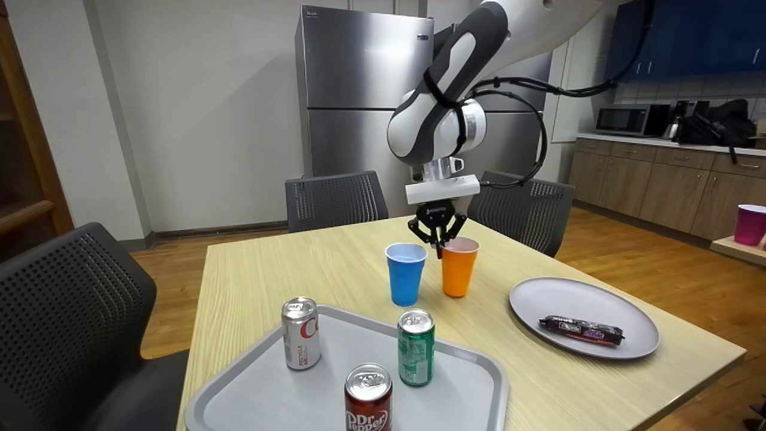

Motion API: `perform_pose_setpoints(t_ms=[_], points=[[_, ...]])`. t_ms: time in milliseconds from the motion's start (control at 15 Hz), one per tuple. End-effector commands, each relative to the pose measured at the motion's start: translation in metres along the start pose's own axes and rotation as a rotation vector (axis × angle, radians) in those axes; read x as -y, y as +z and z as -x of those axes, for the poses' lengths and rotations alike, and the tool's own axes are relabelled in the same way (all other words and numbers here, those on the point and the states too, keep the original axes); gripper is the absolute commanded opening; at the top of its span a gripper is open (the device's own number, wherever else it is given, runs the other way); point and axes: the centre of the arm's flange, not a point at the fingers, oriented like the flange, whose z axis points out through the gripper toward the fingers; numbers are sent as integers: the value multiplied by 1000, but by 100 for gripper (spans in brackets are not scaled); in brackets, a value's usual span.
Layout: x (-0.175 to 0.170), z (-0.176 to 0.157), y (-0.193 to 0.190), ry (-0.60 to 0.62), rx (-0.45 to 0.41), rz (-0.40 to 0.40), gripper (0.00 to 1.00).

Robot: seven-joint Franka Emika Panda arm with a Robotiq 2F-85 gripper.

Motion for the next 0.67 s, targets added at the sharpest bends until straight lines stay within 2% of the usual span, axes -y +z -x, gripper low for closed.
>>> perform_pose_setpoints(t_ms=[0, 533, 600], points=[[4, -6, -10, -35, 9, 7, 37], [-15, 2, -64, -65, -50, -57, 97], [-18, 4, -72, -69, -58, -62, 100]])
